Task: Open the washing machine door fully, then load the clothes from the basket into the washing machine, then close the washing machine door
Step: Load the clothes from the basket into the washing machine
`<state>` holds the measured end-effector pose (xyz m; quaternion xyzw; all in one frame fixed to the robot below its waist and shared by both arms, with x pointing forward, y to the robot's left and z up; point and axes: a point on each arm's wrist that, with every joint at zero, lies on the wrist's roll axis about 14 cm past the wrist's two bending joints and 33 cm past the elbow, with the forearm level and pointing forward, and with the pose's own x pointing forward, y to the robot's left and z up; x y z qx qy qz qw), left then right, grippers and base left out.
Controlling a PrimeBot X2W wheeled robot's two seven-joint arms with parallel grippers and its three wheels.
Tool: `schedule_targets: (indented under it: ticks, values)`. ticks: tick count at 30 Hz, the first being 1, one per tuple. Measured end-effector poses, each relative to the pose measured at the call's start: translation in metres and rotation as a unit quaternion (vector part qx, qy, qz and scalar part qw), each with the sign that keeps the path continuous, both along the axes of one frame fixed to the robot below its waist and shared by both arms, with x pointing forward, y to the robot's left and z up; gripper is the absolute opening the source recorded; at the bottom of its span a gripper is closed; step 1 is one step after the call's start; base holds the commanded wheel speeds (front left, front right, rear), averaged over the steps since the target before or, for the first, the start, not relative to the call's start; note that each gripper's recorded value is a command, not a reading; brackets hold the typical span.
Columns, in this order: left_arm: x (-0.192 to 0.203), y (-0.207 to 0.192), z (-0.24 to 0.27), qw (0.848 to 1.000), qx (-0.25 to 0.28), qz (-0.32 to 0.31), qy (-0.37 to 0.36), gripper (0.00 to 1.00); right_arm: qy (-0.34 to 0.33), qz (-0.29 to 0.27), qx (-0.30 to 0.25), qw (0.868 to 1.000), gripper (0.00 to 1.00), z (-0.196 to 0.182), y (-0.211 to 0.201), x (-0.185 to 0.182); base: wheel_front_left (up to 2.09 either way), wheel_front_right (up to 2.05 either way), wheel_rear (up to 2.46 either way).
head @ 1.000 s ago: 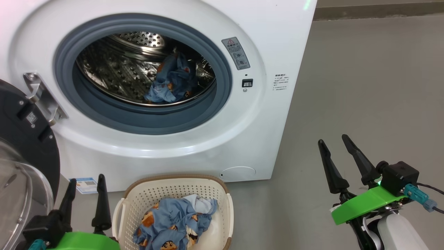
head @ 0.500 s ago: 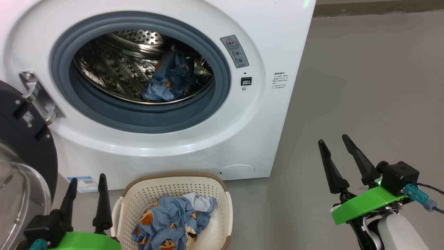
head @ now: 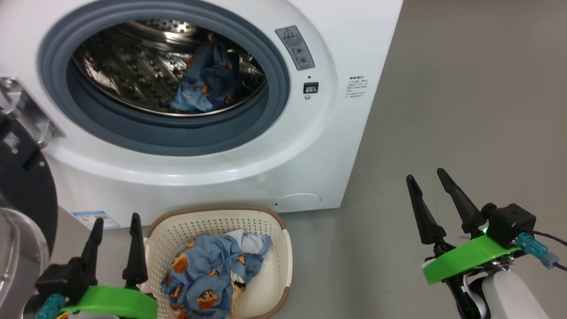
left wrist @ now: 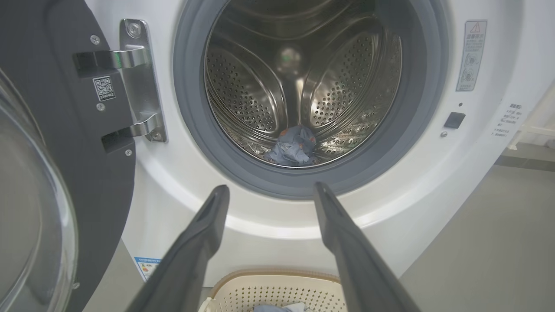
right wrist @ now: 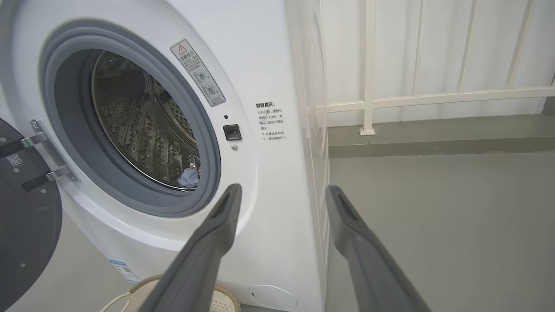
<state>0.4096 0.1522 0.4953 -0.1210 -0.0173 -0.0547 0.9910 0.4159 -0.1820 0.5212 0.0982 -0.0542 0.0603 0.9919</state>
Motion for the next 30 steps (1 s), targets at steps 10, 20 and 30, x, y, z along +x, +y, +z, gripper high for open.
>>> schedule_targets:
  ticks: [10,20,30]
  values:
    - [0.025,-0.016,-0.042,0.998,0.002,-0.032,0.056,1.00,0.020,-0.011,0.002,1.000,1.00,-0.018,-0.004,0.016,0.00,0.00,0.00]
    - [0.055,-0.033,-0.093,0.991,0.010,-0.071,0.114,1.00,0.043,-0.023,0.005,0.999,1.00,-0.043,-0.008,0.038,0.00,0.00,0.00]
    - [0.063,-0.045,-0.173,0.969,0.023,-0.108,0.220,1.00,0.071,-0.030,-0.001,0.997,1.00,-0.072,-0.011,0.055,0.00,0.00,0.00]
